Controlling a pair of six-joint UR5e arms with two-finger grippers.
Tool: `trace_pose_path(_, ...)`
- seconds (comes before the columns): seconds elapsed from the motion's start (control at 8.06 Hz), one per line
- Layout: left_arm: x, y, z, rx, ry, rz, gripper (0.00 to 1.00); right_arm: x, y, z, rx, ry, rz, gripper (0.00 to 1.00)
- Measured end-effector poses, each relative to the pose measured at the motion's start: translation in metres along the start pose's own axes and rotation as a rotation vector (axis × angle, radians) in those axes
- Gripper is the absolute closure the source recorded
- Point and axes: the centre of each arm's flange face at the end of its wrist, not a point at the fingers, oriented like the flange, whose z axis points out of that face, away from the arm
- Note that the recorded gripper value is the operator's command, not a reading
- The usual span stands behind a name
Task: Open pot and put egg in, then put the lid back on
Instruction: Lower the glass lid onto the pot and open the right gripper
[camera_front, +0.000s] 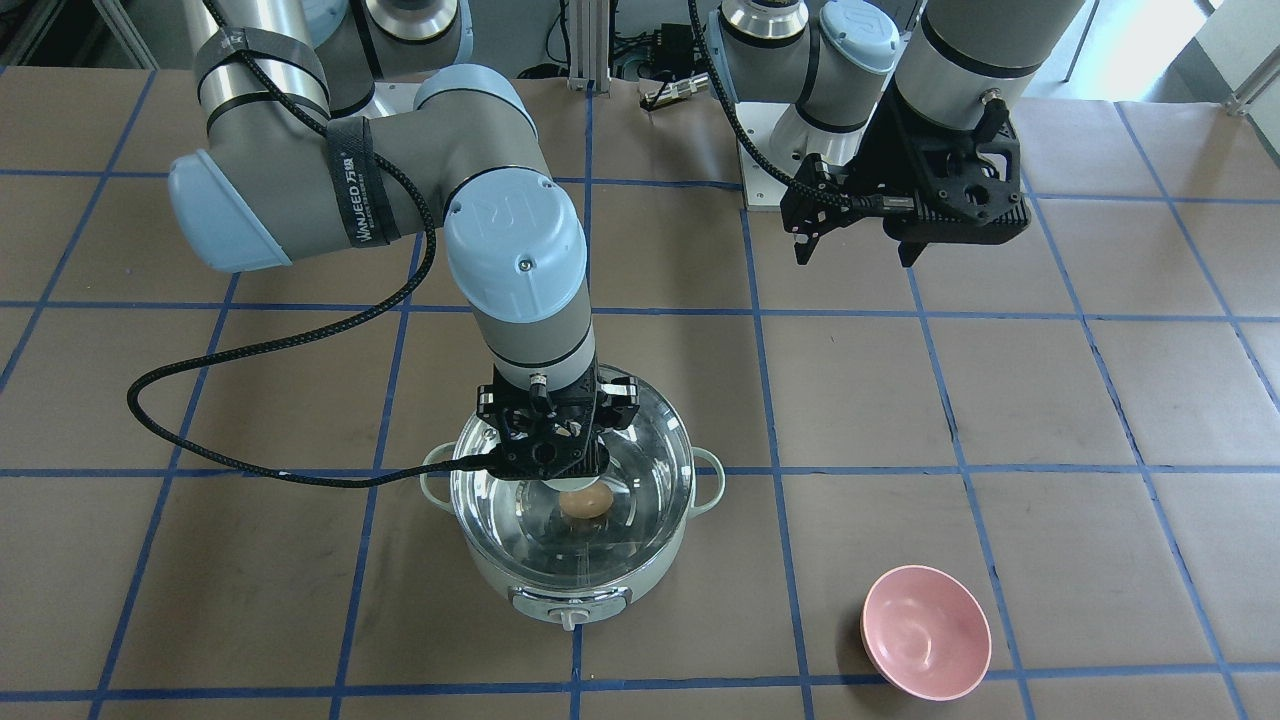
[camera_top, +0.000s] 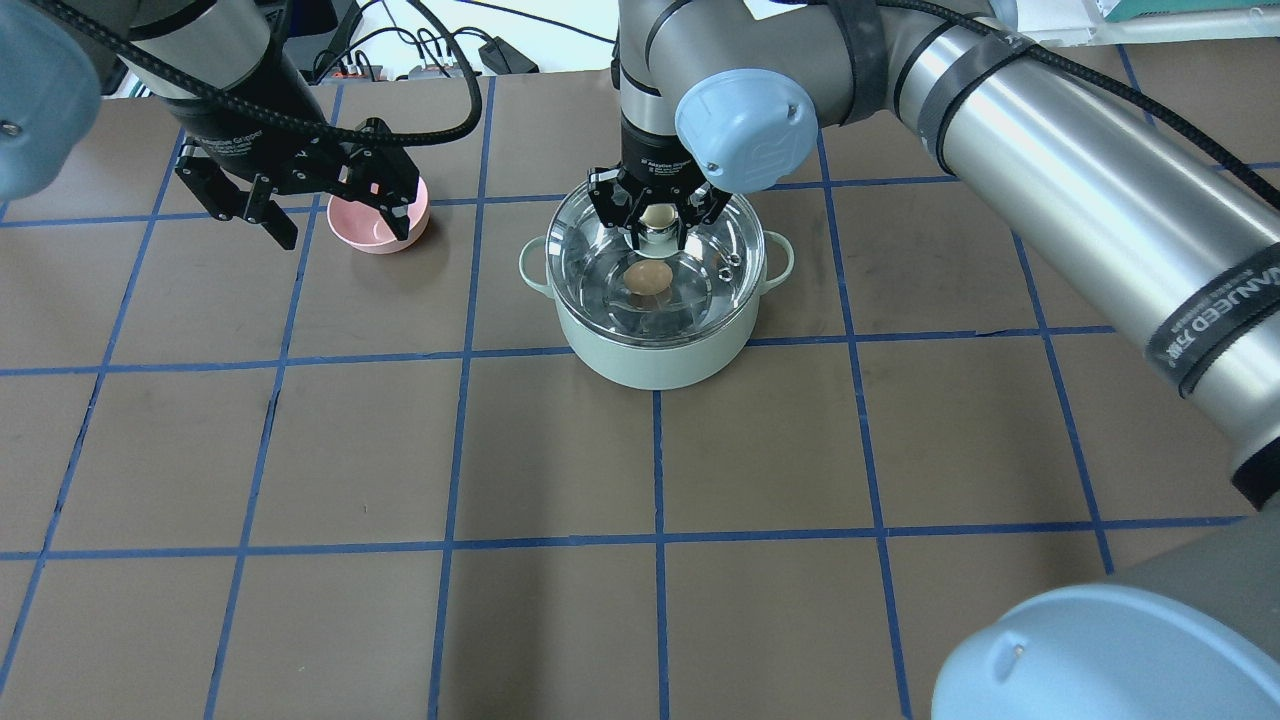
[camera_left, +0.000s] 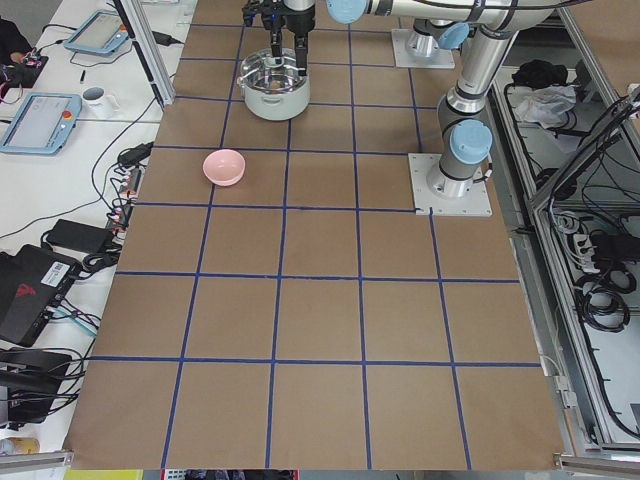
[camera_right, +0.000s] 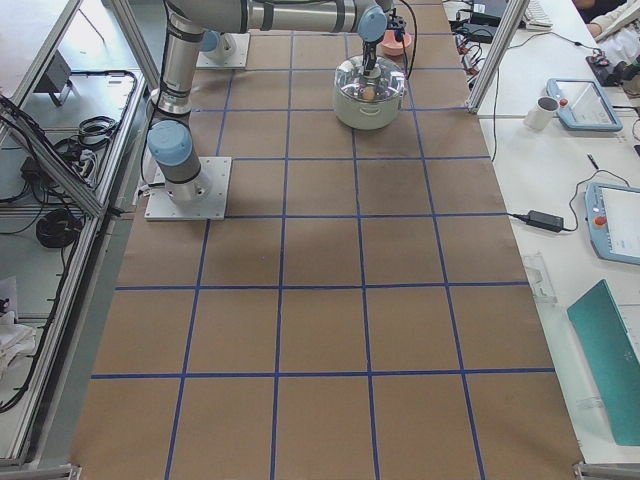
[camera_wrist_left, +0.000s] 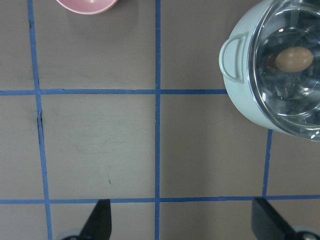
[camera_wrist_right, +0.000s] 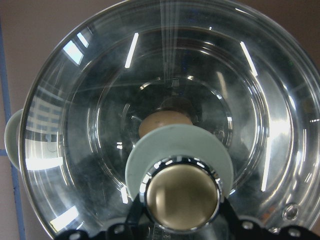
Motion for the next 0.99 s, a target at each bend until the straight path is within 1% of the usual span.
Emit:
trace_pose_path(0.62, -0.0004, 0.0004, 0.0009, -0.001, -0.001, -0.002, 0.00, -0.0004, -0.0031, 0.0077, -0.005, 0.002, -0.007, 1.00)
trace_pose_path(0.74, -0.0005, 0.0005, 0.0008, -0.001, -0.001, -0.003, 0.00, -0.0005, -0.0035, 0.0078, -0.002, 0.001, -0.007, 0.70)
trace_pose_path(0.87, -0.0006, 0.0005, 0.0006, -0.001, -0.001, -0.003, 0.00, -0.0006, -0.0037, 0.0074, 0.000, 0.000, -0.008, 0.11)
trace_pose_path(0.99, -0.0005, 0.0008, 0.0002, 0.000, 0.000, -0.003, 0.00, -0.0001, -0.0035, 0.0061, 0.003, 0.000, -0.007, 0.00)
